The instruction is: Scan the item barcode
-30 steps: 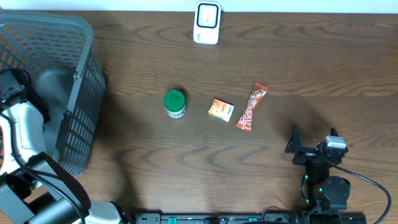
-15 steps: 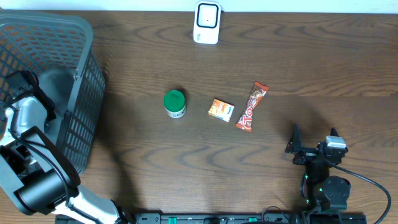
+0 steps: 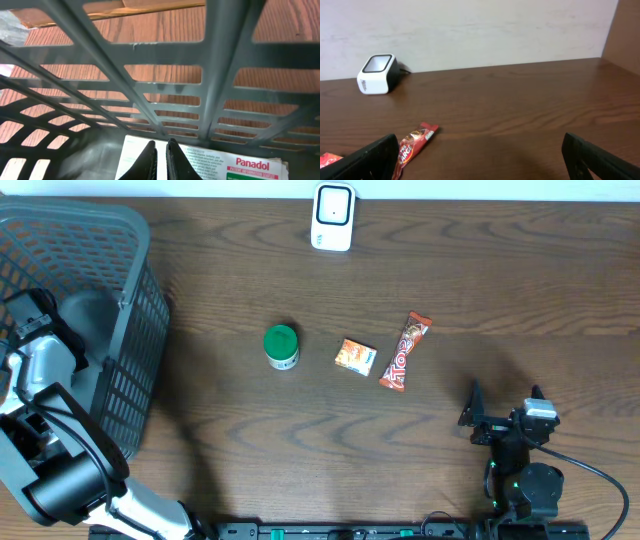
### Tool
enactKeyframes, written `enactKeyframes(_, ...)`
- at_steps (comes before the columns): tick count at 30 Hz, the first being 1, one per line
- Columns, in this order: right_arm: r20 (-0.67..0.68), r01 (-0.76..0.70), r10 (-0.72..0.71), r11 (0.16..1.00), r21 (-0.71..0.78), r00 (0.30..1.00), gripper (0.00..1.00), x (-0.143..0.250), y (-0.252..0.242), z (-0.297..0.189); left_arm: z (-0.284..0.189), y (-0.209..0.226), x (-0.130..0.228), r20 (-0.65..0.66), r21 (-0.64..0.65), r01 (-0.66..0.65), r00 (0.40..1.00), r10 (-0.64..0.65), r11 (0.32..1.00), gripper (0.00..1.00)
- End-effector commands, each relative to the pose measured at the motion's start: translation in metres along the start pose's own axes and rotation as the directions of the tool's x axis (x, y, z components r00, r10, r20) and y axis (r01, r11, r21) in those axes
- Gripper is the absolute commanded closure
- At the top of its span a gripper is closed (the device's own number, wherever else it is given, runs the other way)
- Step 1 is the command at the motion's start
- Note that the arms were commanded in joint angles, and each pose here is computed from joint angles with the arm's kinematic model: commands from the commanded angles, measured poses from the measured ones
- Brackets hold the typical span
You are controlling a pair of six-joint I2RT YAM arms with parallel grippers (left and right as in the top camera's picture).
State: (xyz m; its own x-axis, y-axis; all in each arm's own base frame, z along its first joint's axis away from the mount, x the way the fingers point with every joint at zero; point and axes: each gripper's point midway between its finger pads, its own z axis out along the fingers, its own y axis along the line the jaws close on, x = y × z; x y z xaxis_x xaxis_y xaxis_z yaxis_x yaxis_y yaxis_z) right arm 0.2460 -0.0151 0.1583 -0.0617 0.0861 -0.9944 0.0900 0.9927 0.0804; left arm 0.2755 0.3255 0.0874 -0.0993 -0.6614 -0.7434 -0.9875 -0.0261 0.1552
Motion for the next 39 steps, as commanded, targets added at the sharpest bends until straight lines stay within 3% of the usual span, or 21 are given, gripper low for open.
enactKeyframes(1,-0.001,0.013,-0.013,1.000,-0.003,1.000,0.01,0.001,0.001,0.000,0.010,0.002,0.007,-0.021,-0.016,-0.009,1.000,0.009,1.000,0.92)
enactKeyframes(18,-0.001,0.013,-0.013,1.000,-0.003,1.000,0.01,0.001,0.001,0.000,0.046,0.011,0.039,-0.128,-0.057,-0.039,0.991,0.031,0.998,0.92)
enactKeyframes(25,-0.001,0.013,-0.013,1.000,-0.003,1.000,0.01,0.001,0.001,0.000,0.033,-0.015,0.085,-0.372,0.126,-0.015,0.926,0.061,0.992,0.92)
enactKeyframes(32,-0.001,0.013,-0.013,1.000,-0.003,1.000,0.01,0.001,0.001,0.000,0.003,-0.038,0.128,-0.607,0.251,0.098,0.791,0.078,0.963,0.92)
enactKeyframes(35,-0.001,0.013,-0.013,1.000,-0.003,1.000,0.01,0.001,0.001,0.000,-0.009,-0.048,0.137,-0.645,0.309,0.114,0.755,0.119,0.944,0.92)
enactKeyframes(39,-0.001,0.013,-0.013,1.000,-0.003,1.000,0.01,0.001,0.001,0.000,-0.023,-0.068,0.141,-0.599,0.477,0.049,0.749,0.284,0.877,0.92)
